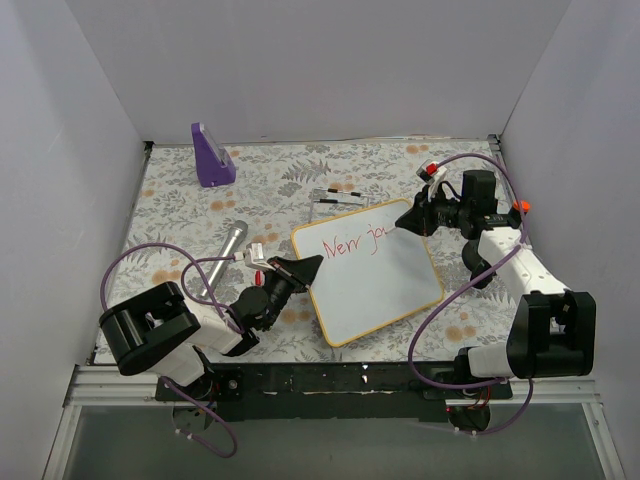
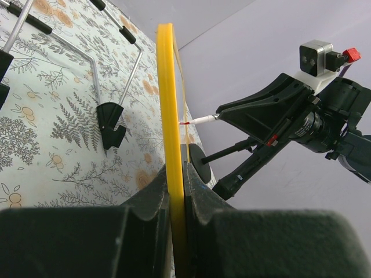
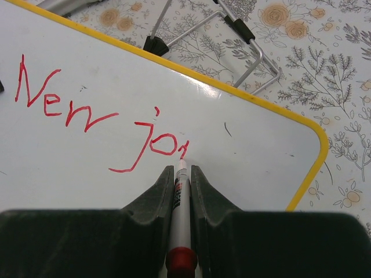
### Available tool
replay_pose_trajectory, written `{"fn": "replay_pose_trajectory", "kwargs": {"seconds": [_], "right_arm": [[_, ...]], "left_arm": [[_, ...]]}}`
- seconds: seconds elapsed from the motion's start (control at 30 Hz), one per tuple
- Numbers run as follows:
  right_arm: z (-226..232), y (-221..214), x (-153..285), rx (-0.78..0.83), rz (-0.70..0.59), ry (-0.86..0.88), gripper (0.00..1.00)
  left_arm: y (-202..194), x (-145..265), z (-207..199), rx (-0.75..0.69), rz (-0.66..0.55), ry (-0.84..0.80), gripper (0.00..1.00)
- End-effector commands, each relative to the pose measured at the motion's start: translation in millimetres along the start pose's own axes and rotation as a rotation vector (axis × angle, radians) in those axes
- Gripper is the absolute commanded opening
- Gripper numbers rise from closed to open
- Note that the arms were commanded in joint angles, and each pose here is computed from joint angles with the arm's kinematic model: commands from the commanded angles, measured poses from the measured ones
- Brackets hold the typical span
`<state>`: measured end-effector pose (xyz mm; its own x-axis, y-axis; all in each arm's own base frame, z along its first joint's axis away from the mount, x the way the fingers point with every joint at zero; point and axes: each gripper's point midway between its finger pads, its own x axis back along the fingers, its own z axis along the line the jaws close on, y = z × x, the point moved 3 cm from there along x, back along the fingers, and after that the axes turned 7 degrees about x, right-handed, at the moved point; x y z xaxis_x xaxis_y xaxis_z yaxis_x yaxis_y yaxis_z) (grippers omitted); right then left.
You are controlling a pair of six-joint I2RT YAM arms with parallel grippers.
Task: Write a sentence on the whiteboard
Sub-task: Write on the whiteboard with the whiteboard marker without the cap.
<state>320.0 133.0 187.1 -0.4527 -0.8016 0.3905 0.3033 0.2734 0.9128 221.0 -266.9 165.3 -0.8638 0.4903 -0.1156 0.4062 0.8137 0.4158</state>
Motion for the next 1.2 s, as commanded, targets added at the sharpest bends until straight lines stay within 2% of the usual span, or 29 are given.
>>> {"fn": "replay_pose_trajectory", "kwargs": {"seconds": [0.0,0.7,1.17], "right_arm": [[-3,9,4,0.035,-0.014,-0.027,0.01],[-27,28,-5,0.04,-0.038,-0.082,0.01],[-7,10,2,0.047,0.003,-0.025,0.01]], "left_arm": [[23,8,-46,-0.011,-0.088,-0.227,0.0],[22,7,-46,-0.02,-0.088,-0.226,0.0],[22,7,-46,-0.015,-0.087,-0.228,0.0]]}}
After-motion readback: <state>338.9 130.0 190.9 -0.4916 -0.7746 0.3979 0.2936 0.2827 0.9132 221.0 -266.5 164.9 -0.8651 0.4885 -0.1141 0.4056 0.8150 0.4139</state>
